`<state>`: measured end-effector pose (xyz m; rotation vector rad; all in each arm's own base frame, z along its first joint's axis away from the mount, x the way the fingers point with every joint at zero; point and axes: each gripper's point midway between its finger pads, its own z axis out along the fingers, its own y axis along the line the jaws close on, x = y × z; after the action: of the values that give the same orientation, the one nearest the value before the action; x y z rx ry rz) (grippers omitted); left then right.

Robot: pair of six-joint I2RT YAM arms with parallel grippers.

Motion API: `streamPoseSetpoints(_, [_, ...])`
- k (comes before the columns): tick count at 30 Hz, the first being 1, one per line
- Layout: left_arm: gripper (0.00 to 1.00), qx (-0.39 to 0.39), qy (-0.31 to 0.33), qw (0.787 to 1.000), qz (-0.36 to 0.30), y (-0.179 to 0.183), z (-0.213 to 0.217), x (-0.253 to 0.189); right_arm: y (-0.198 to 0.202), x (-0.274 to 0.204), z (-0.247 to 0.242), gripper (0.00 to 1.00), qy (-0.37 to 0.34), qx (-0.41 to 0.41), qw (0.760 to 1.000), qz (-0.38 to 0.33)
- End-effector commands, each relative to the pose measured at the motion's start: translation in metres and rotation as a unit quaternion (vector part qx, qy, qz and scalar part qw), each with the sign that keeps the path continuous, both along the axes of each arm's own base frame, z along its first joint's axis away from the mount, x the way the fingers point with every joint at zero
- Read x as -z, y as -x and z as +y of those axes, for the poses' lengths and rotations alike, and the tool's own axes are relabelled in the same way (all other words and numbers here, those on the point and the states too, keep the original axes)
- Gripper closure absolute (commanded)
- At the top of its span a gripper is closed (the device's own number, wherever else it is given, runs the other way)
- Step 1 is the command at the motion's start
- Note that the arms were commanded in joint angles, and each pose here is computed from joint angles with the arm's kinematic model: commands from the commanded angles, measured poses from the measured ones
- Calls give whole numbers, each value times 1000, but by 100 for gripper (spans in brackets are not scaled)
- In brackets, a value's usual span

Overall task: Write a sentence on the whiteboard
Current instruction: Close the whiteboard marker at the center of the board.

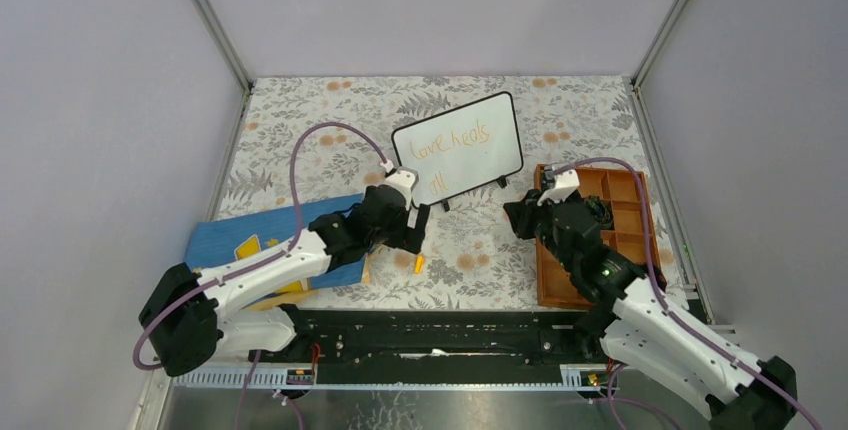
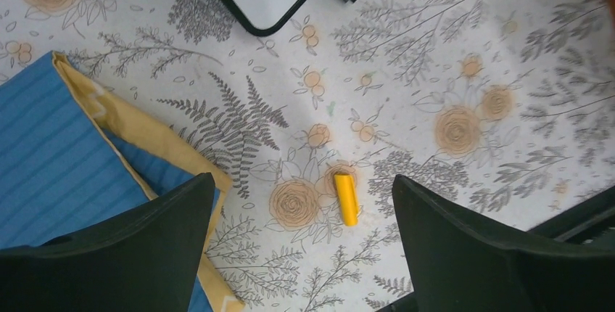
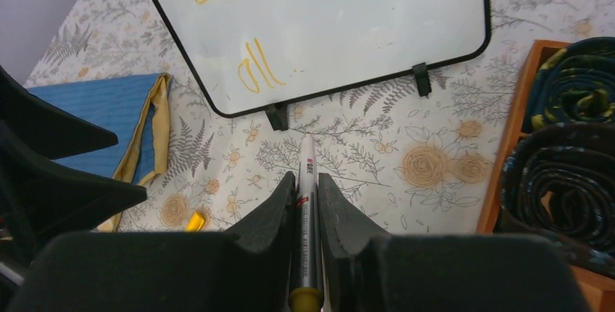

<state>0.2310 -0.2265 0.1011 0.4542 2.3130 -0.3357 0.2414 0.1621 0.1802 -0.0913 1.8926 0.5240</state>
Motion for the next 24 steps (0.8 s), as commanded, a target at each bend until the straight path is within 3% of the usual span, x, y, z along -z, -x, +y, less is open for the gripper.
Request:
streamPoseSetpoints(1, [1,4,89,996,-25,-14,-11,-41,-13,-16,21,100,-41,-21,999,-26])
streamPoseSetpoints(3, [2,21,121,992,-12,-11,-18,-44,-16,-17,26,100,-44,-26,998,-26])
streamPoseSetpoints(6, [5,48,120,991,31,-1,-28,-33,-17,-19,31,100,-44,-35,998,-24])
streamPoseSetpoints(10, [10,62,93,990,86,10,-29,-8,-16,-19,25,100,-42,-24,998,-32])
streamPoseSetpoints(15, [25,74,55,986,138,26,-28,24,-16,-14,19,100,-36,-16,999,-34])
streamPoseSetpoints(24, [39,68,-7,983,170,40,-30,55,-15,-14,11,100,-25,-1,999,-36])
